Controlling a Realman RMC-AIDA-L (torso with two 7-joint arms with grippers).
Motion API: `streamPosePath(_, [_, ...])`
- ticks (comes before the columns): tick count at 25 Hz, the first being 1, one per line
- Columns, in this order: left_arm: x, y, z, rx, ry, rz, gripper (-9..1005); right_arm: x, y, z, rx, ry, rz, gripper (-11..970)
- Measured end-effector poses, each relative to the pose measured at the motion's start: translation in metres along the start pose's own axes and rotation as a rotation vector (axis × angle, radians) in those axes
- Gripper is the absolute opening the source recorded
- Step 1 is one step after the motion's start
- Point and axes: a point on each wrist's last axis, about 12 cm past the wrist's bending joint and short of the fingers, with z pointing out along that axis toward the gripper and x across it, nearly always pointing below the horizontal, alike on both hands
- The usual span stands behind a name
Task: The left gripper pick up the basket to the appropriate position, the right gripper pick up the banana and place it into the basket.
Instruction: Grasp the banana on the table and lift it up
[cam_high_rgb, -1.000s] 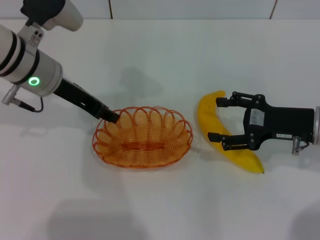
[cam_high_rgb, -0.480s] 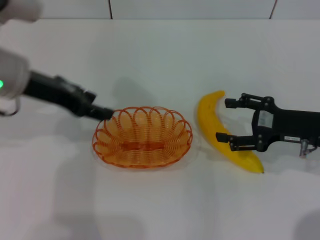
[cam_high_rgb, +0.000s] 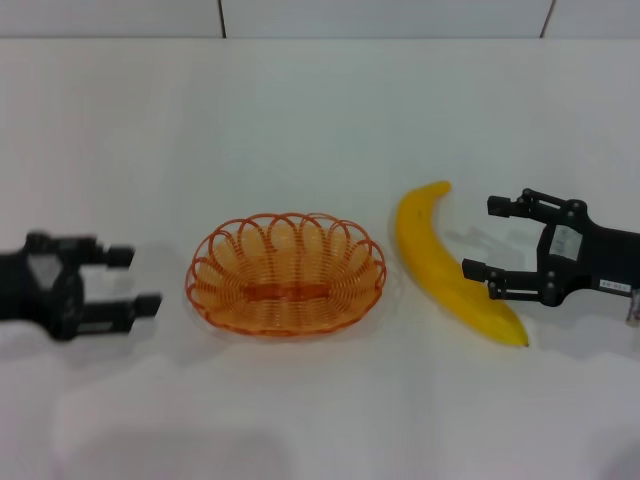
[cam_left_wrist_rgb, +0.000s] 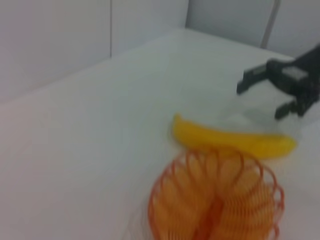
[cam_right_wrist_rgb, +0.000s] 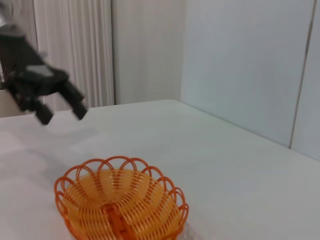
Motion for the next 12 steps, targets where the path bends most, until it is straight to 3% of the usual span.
streamPosePath(4, [0.037,-0.002,-0.007,0.010,0.026,-0.007,714,0.002,0.001,-0.003,0.002,0.002,0.003,894])
streamPosePath(7, [0.058,-0.005,-0.015,-0.005,-0.023,0.041,717,0.002,0.002,-0.003,-0.001,0.003,0.004,894])
streamPosePath(12, [0.072,-0.003,-0.015,-0.033,-0.083,0.027,726,-0.003,0.006,0.000,-0.043,-0.023,-0.002,894])
